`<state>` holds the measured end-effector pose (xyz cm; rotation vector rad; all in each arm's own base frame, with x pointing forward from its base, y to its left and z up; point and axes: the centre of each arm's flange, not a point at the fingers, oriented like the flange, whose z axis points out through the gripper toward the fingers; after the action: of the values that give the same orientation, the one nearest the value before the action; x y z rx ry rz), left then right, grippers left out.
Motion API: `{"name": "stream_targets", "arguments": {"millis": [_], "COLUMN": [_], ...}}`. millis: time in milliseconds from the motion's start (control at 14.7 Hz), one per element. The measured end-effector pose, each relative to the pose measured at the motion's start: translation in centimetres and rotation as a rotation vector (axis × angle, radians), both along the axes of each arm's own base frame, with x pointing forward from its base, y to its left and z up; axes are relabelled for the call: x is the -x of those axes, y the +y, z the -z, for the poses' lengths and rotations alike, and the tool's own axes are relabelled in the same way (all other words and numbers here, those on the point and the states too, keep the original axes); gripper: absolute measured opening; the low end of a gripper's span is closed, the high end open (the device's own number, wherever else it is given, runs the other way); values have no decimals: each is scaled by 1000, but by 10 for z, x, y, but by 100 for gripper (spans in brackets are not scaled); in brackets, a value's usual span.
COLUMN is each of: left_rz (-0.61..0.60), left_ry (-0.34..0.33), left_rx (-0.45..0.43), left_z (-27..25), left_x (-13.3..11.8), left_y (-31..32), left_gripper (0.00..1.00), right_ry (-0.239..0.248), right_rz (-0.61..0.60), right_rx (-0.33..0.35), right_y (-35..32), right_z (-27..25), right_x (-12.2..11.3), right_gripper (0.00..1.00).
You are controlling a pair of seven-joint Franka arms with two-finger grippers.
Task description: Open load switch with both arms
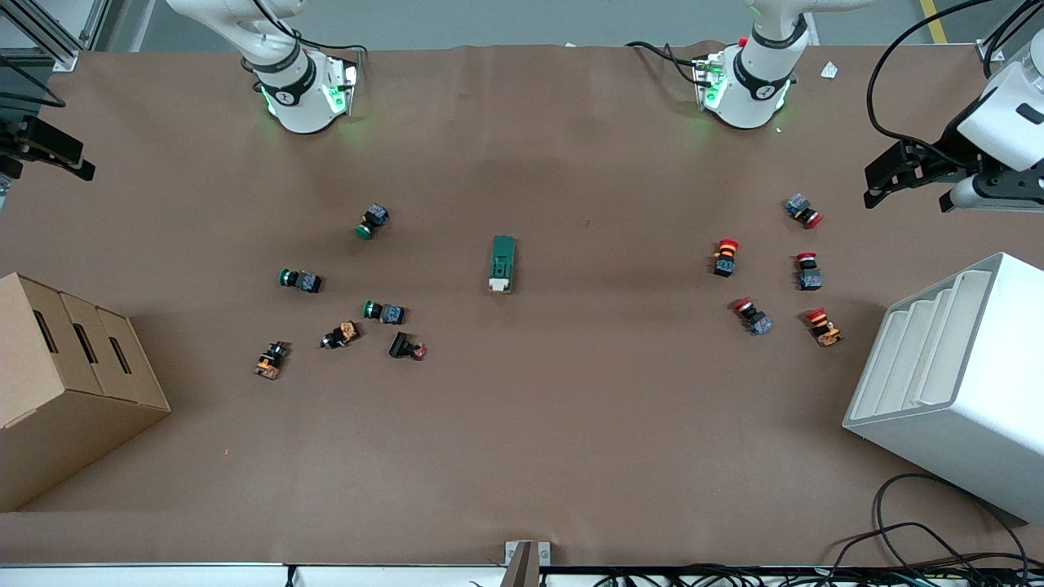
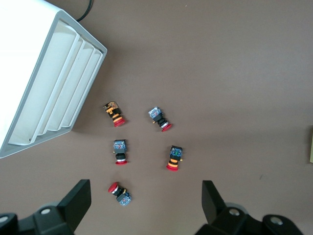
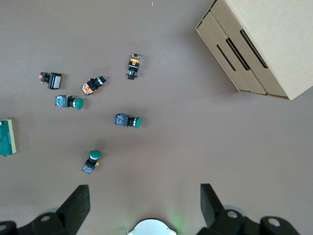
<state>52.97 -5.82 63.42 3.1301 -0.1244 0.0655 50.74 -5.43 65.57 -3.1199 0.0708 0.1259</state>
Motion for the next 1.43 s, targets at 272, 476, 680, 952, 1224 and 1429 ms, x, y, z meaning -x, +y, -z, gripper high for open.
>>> {"name": "stream_targets", "arguments": {"millis": [272, 476, 680, 952, 1224, 1429], "left_rz": [57, 73, 40, -105, -286, -373], "left_ry": [4, 24, 47, 0, -80, -196], "left_rx": [-6, -9, -22, -44, -78, -72], "left_z": [1, 13, 39, 104, 198, 265], "left_x": [7, 16, 18, 32, 87, 133], "left_y": [-51, -114, -175, -292, -419, -479], "left_gripper": [100, 100, 100, 100, 100, 100], "right_ry": [0, 0, 0, 0, 1, 1], "right_rz": [-2, -3, -6, -14, -14, -14], "right_rx": [0, 0, 0, 0, 0, 0], "right_y": [1, 1, 3, 7, 7, 7], "right_z": [0, 0, 0, 0, 0, -1], "right_x": [0, 0, 0, -1, -1, 0], "right_gripper": [100, 100, 100, 100, 100, 100]}}
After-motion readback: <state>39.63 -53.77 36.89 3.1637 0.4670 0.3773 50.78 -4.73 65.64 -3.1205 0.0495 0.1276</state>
